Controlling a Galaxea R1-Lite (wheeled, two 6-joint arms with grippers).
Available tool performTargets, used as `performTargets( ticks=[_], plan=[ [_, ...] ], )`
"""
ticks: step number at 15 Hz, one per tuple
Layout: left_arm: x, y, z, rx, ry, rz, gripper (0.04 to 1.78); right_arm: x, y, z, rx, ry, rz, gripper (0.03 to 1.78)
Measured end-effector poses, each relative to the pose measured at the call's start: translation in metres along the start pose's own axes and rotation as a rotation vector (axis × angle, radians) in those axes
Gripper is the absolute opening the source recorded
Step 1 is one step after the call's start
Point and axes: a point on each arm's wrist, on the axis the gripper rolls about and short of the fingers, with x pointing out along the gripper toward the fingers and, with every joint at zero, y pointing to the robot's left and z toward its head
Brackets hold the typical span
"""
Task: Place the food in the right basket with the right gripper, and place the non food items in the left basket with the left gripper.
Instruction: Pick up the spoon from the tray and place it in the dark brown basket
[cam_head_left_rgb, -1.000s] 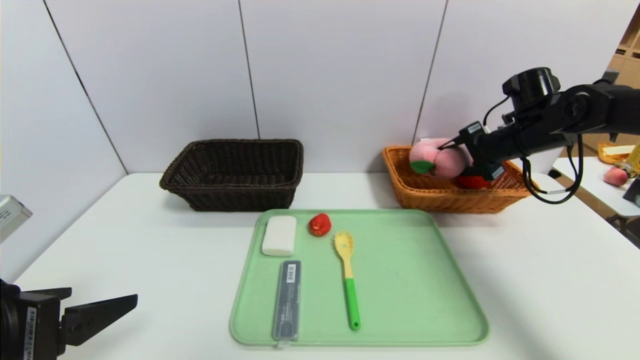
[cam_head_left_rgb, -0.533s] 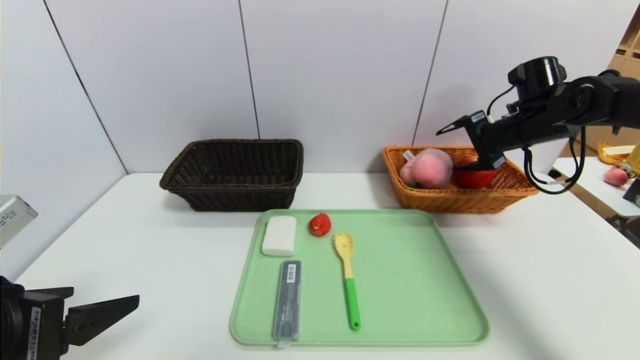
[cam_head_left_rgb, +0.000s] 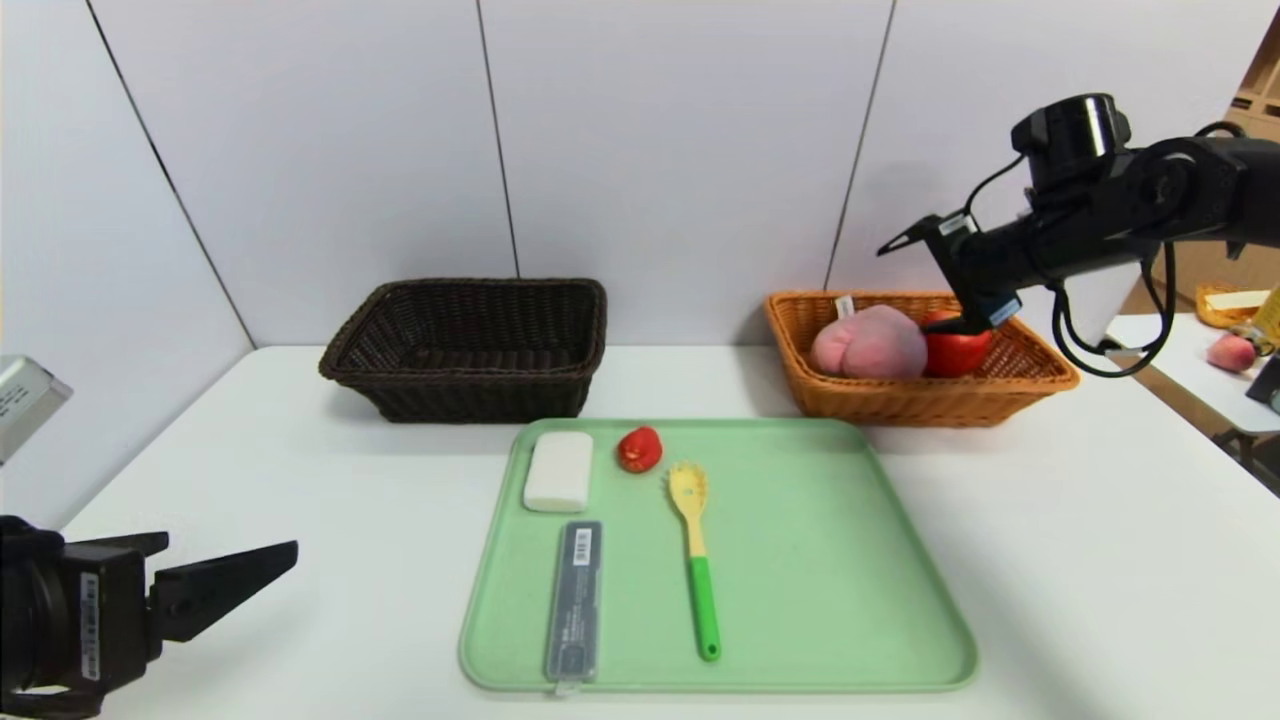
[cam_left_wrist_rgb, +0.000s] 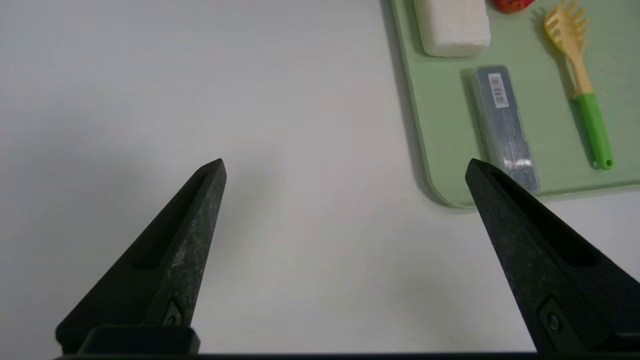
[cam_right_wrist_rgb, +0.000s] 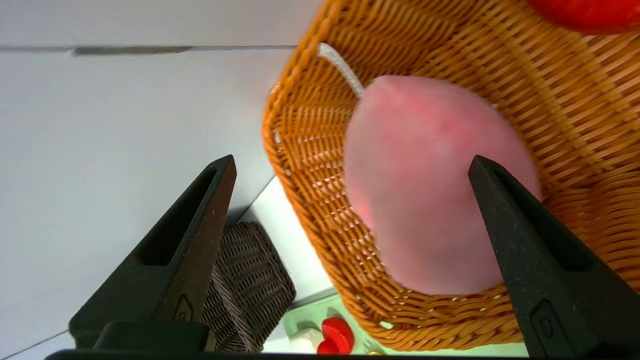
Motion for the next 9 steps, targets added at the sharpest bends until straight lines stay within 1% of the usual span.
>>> performTargets(
  ticks=[3,4,6,7,9],
  plan=[
    [0.009,0.0,-0.003,0.032,-0.076,-0.014,1.69,-0.018,0.017,-0.004,-0.046,-0.042,0.067,1.64],
    [0.01,0.0,-0.003,0.044,-0.088,-0.012,1.69,-0.025,0.021,-0.007,-0.084,-0.047,0.083,1.65],
    [0.01,0.0,-0.002,0.059,-0.098,0.02,1.69,-0.04,0.032,-0.017,-0.197,-0.044,0.11,1.66],
    [0.01,0.0,0.0,0.07,-0.11,0.035,1.69,-0.048,0.037,-0.024,-0.266,-0.035,0.118,1.67],
    [0.009,-0.001,0.006,0.078,-0.127,0.04,1.69,-0.06,0.042,-0.039,-0.408,0.004,0.109,1.68]
  ],
)
